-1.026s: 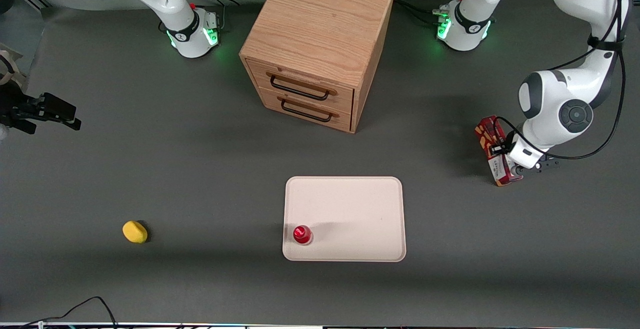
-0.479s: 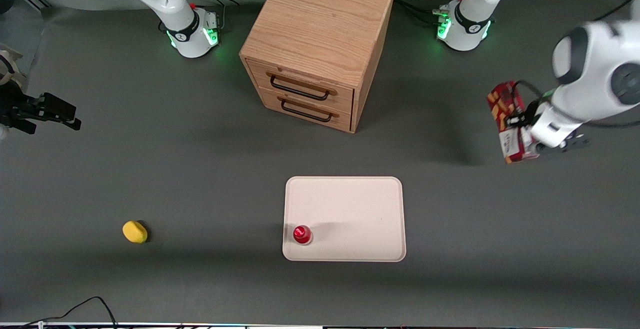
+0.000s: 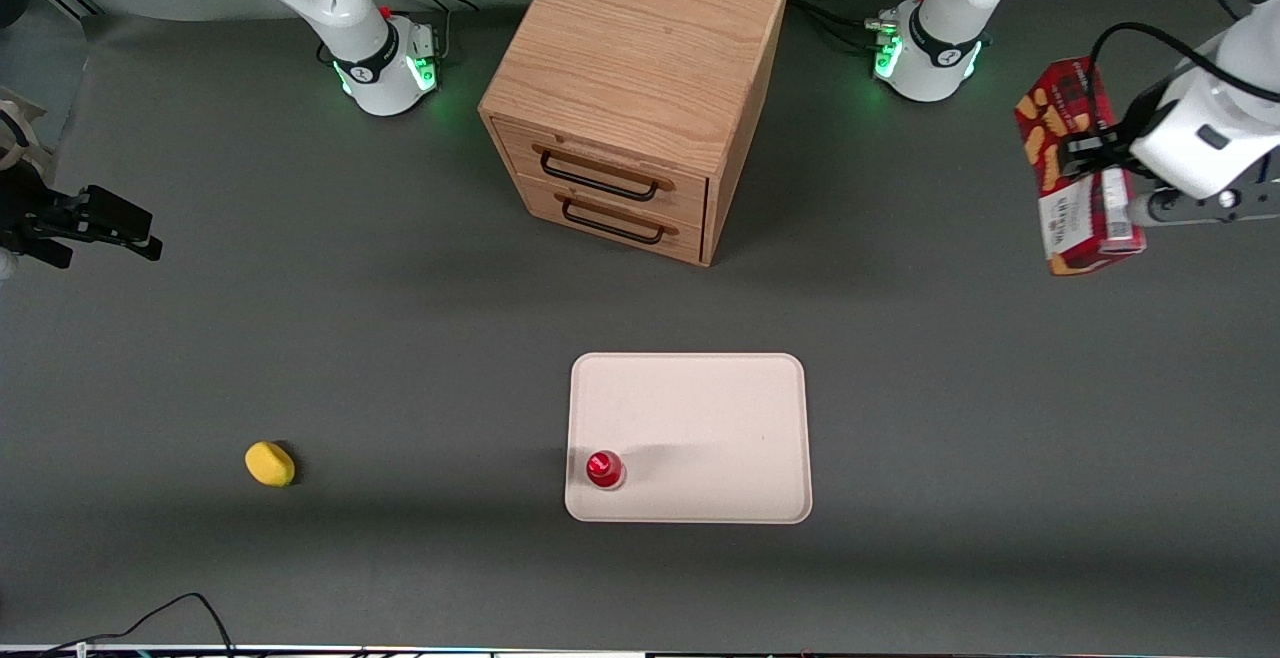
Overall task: Place red cookie box on tray
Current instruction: 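Carry the held box over the cream tray and lower it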
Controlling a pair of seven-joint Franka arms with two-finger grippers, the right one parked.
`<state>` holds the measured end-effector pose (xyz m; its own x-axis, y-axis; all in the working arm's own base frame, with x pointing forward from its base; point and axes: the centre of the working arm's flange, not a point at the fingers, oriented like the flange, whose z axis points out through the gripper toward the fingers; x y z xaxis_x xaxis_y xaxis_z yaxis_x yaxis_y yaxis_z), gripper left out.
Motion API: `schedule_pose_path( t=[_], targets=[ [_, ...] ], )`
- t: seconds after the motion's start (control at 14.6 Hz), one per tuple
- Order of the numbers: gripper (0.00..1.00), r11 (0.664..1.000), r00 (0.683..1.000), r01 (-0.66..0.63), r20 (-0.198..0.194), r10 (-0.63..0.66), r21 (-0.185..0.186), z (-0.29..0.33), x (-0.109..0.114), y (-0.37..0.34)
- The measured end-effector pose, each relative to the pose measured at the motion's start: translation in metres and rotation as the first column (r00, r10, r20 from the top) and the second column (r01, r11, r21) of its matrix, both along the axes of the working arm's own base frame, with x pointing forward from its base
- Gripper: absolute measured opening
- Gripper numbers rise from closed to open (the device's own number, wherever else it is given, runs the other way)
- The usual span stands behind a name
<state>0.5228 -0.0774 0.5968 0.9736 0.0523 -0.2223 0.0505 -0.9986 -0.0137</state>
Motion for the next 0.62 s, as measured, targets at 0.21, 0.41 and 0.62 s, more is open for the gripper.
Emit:
schedule_pose_path(
  t=[0.21, 0.41, 0.62],
  targets=[
    [0.22, 0.995, 0.995, -0.094, -0.035, 0.093, -0.034, -0.025, 0.032, -0.069],
    [0.22, 0.976, 0.978, -0.209, -0.018, 0.208, -0.054, -0.057, 0.065, -0.164],
    [0.22, 0.954, 0.957, -0.287, 0.027, 0.29, -0.087, -0.104, 0.088, -0.235]
  ],
)
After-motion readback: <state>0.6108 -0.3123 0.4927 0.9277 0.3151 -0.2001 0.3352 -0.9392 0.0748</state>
